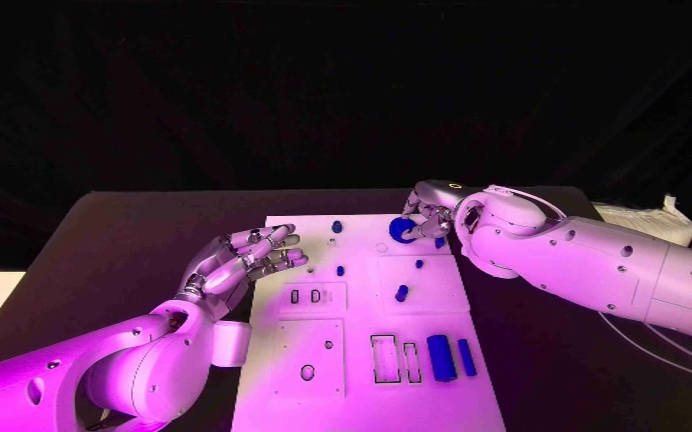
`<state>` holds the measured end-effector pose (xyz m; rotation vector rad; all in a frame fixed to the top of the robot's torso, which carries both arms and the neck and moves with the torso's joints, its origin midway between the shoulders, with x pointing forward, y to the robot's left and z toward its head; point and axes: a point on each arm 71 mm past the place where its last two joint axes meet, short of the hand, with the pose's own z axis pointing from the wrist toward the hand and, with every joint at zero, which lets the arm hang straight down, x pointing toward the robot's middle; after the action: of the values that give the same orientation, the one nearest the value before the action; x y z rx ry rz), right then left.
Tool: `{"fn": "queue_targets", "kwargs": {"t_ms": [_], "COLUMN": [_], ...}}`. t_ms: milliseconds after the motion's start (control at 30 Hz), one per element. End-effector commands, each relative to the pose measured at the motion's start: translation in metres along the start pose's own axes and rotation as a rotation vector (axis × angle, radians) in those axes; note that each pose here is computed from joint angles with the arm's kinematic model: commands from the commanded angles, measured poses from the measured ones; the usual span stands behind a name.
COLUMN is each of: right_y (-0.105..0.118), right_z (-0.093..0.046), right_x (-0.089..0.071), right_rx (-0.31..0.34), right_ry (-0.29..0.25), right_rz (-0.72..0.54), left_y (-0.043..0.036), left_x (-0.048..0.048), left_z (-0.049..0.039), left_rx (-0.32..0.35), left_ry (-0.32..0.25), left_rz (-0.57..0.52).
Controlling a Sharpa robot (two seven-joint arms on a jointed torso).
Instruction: Assemble the parts on the task board
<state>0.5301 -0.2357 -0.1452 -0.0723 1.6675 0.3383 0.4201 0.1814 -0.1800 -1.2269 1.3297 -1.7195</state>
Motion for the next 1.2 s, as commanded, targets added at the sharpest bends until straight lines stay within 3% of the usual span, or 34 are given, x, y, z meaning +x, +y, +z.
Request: {"fn": "queue_targets", "kwargs": {"t_ms": [33, 433, 733, 900, 1200], "right_y": [0.004, 0.015, 0.055, 0.077, 0.11], "right_z": [0.0, -0.003, -0.012, -0.012, -0.003], "right_x": [0.003, 0.001, -0.005, -0.005, 0.011], "right_rx": [-0.03, -0.064, -0.179, -0.224, -0.284], "right_ry": [-0.017, -0.064, -0.174, -0.209, -0.198], "right_rz": [-0.041, -0.06, -0.091, -0.117, -0.134], "left_y": [-0.0008, -0.0008, -0.0004, -0.0003, -0.0001], "left_x": [0.0025, 0.0025, 0.0025, 0.0025, 0.0024], "left_z": [0.0002, 0.0001, 0.0005, 0.0006, 0.0011], "left_rx": [0.005, 0.004, 0.002, 0.002, 0.002], "left_ry": [0.022, 0.023, 0.025, 0.026, 0.027], "left_rz": [-0.012, -0.013, -0.014, -0.015, -0.015]}}
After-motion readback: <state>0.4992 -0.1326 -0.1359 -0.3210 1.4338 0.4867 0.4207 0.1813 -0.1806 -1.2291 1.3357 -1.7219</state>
